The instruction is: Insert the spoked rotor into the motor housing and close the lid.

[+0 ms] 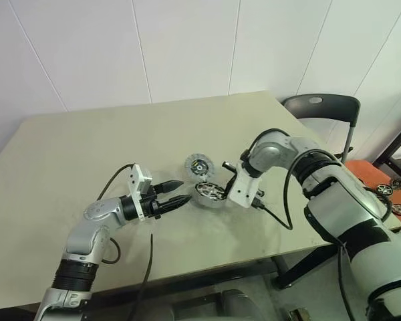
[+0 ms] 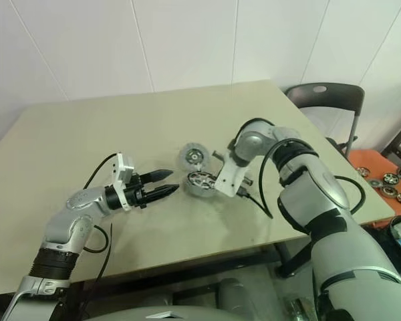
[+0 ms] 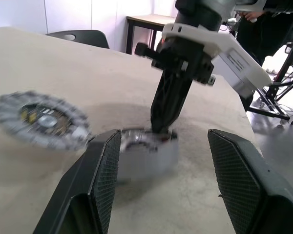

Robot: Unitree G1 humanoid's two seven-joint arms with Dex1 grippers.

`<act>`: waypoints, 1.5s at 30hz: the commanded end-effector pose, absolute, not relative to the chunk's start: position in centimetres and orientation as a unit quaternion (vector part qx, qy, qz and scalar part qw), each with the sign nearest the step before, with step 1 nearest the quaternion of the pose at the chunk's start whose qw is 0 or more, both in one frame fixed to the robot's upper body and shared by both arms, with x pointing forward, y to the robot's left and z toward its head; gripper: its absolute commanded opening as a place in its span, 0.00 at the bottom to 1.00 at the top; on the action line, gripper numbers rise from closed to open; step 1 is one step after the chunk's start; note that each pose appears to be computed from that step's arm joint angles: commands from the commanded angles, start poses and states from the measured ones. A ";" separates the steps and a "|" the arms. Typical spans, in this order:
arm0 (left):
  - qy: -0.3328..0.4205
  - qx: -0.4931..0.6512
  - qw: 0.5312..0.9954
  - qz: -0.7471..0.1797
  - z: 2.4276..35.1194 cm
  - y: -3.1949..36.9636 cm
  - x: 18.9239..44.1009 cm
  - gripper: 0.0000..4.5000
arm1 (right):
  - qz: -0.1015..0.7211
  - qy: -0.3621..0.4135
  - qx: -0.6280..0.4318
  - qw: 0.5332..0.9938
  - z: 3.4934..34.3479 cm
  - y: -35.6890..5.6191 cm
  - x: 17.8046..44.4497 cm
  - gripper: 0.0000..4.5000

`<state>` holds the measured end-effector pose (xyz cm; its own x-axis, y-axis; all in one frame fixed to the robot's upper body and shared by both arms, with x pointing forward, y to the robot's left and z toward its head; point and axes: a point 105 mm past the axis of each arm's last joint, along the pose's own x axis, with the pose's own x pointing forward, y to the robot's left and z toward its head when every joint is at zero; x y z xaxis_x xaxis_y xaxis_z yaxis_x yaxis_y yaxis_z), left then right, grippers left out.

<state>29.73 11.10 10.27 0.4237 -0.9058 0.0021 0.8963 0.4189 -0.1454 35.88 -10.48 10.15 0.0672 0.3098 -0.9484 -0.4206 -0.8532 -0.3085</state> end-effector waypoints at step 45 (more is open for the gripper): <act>0.019 -0.066 0.847 -0.527 10.4 10.3 29.8 0.67 | 0.706 0.249 -0.492 0.445 11.8 -6.1 35.2 0.03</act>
